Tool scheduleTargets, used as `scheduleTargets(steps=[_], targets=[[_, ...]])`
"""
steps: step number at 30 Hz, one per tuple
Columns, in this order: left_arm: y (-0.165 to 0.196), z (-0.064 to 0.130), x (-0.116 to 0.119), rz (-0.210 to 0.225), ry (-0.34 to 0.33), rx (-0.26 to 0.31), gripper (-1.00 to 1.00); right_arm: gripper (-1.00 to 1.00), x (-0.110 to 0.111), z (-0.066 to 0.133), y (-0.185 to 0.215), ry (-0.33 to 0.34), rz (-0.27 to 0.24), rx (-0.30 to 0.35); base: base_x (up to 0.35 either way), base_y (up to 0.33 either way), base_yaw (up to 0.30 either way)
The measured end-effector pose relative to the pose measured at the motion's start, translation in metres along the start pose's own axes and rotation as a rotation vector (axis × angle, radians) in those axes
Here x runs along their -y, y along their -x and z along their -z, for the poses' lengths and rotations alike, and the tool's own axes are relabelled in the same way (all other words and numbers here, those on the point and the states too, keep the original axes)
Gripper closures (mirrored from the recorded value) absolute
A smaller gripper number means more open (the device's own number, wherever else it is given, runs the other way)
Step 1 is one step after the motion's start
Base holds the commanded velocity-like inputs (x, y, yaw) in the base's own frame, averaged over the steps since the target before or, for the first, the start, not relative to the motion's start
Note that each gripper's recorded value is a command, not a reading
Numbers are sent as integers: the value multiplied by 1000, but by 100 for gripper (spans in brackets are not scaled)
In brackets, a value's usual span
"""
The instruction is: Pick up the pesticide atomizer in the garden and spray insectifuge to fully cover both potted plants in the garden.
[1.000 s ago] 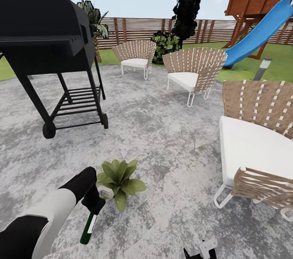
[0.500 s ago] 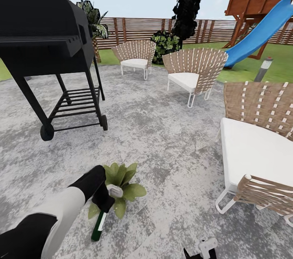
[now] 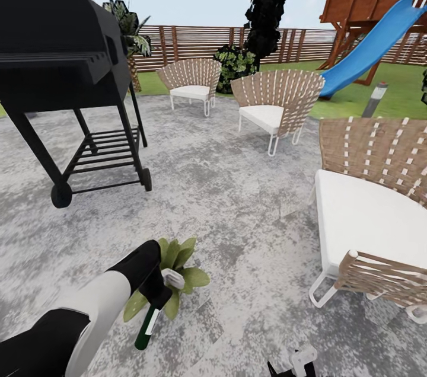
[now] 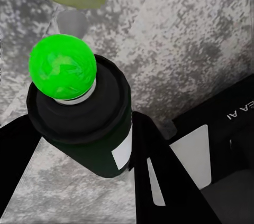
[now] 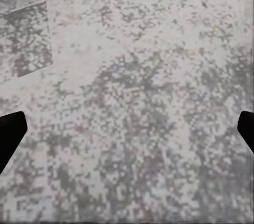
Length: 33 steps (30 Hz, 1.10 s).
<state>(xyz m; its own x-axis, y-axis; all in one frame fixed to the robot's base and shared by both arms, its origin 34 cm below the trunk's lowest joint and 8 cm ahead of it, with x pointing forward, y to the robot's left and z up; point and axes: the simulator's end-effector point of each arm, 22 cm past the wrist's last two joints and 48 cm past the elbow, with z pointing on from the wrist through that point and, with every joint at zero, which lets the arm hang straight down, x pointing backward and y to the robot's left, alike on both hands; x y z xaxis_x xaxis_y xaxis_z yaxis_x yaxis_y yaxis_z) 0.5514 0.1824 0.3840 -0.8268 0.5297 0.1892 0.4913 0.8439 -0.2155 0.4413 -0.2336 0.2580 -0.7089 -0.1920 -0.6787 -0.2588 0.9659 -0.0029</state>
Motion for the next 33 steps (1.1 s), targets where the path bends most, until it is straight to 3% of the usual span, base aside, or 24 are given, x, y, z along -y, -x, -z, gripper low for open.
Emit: scheduleTargets(steps=[13, 17, 21, 27, 33], targets=[[1, 2, -2, 2, 3, 2, 100, -100, 0, 0, 0, -1, 0, 0, 103, 26, -10], [17, 18, -5, -4, 16, 31, 100, -100, 0, 0, 0, -1, 0, 0, 3, 1, 0], [19, 23, -8, -4, 22, 37, 100, -100, 0, 0, 0, -1, 0, 0, 0, 0, 0], [-12, 2, -14, -6, 31, -61, 100, -100, 0, 0, 0, -1, 0, 0, 0, 0, 0], [-12, -1, -7, -12, 21, -65, 100, -100, 0, 0, 0, -2, 0, 0, 0, 0, 0]])
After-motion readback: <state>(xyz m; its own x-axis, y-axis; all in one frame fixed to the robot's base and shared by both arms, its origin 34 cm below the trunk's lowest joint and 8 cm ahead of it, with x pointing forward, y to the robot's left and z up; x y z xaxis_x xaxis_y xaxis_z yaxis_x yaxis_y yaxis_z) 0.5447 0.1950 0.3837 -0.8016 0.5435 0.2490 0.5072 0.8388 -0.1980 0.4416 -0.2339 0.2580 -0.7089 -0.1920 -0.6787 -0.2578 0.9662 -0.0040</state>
